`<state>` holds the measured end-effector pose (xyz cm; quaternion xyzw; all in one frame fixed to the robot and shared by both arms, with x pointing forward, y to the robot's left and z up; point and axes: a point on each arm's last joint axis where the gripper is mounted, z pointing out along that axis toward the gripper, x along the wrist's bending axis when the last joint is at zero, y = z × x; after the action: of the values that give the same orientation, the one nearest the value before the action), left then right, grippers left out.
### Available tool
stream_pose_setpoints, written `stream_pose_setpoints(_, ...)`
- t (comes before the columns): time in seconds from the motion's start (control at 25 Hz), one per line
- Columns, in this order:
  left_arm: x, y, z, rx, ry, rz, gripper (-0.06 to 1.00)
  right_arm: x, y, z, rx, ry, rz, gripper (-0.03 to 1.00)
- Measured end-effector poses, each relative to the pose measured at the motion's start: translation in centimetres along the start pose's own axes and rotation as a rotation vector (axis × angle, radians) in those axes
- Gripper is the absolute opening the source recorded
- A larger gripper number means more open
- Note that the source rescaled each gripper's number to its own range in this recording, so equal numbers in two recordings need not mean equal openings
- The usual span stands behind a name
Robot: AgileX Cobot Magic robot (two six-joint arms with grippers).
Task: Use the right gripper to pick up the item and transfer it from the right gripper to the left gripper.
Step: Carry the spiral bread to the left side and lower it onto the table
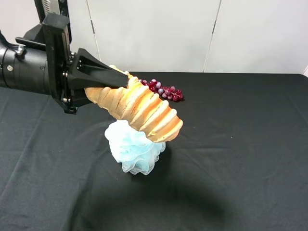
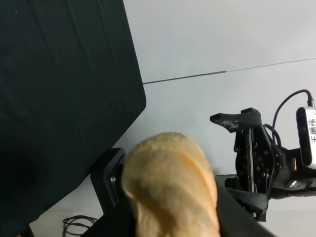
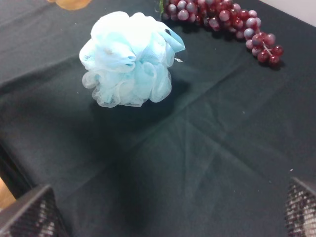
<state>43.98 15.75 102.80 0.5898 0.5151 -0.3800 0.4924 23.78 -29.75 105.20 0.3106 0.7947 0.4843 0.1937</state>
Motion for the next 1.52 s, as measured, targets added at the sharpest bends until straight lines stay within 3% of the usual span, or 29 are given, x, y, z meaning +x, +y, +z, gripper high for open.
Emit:
stream_pose_setpoints(0.32,0.00,0.00,0.00,0.000,0.000,0.001,0.03,0.01,0.01,0.00,-0.001,-0.019,0.011,1.00)
stream_pose_setpoints(0.68,0.18,0.17,0.00,-0.019,0.020,0.005,0.03,-0.05,0.05,0.09,0.001,-0.369,0.192,1.00)
stream_pose_setpoints(1.04,0.34,0.33,-0.01,-0.036,0.038,0.005,0.03,0.15,-0.07,-0.16,-0.023,-0.579,0.289,1.00)
stream_pose_setpoints(1.52,0.29,0.91,-0.05,-0.066,0.067,0.043,0.03,0.17,-0.07,-0.17,-0.025,-0.612,0.305,1.00)
